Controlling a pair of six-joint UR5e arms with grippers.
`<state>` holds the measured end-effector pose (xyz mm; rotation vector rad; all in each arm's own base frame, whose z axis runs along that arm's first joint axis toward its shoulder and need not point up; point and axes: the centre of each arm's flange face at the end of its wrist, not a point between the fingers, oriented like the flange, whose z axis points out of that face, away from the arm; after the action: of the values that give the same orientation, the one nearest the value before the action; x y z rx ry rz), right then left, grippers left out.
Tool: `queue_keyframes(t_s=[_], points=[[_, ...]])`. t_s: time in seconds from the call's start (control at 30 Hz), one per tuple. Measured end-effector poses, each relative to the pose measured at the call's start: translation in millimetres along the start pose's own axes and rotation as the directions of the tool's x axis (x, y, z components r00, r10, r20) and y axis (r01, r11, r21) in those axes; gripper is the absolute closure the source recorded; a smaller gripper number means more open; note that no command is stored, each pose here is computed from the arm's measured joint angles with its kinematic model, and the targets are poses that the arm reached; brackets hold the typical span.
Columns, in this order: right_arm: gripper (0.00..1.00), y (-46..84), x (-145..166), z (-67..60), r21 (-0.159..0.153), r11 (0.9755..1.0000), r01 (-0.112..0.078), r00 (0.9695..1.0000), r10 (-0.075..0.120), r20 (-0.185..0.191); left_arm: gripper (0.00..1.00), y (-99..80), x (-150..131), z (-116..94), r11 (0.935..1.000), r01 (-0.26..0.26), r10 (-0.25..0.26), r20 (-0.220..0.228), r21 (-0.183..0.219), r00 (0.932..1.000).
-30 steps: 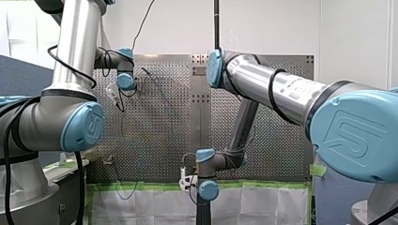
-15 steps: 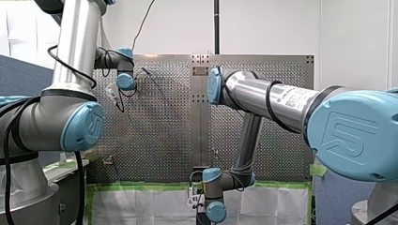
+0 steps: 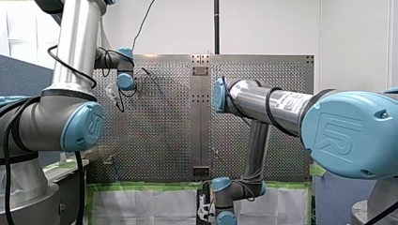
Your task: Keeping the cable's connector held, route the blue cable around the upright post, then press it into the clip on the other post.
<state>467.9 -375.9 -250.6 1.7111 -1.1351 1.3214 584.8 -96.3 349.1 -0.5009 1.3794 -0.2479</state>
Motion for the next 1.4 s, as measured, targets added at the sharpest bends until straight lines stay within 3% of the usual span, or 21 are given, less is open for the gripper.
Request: queue_keyframes(t_s=[0.33, 0.67, 0.87, 1.0, 1.17, 1.4], points=[[1.00, 27.1, 2.2, 11.7, -0.040, 0.9991, -0.014, 0.9999, 0.014, -0.005, 0.02, 0.5, -0.5, 0.4, 1.0000, 0.000, 0.000, 0.002, 0.000, 1.0000], [1.00, 57.2, 3.9, 21.9, -0.090, 0.9958, -0.019, 0.9998, 0.018, -0.011, 0.02, 1.7, -1.0, 0.9, 1.0000, -0.002, 0.002, 0.004, -0.004, 1.0000], [1.00, 72.8, -0.9, 15.0, -0.111, 0.9934, -0.026, 0.9996, 0.025, -0.010, 0.02, 3.2, -1.5, 1.5, 1.0000, -0.004, 0.004, 0.005, -0.007, 1.0000], [1.00, 84.1, -5.0, 8.6, -0.126, 0.9912, -0.041, 0.9991, 0.040, -0.016, 0.02, 3.8, -1.9, 1.8, 1.0000, -0.005, 0.005, 0.006, -0.008, 1.0000], [1.00, 91.7, -3.5, 10.3, -0.133, 0.9894, -0.059, 0.9974, 0.053, -0.049, 0.02, 4.7, -2.3, 2.0, 0.9999, -0.007, 0.007, 0.007, -0.010, 1.0000], [1.00, 99.1, -4.7, 7.8, -0.144, 0.9874, -0.065, 0.9965, 0.057, -0.061, 0.02, 5.9, -2.5, 2.5, 0.9999, -0.007, 0.007, 0.007, -0.012, 0.9999]])
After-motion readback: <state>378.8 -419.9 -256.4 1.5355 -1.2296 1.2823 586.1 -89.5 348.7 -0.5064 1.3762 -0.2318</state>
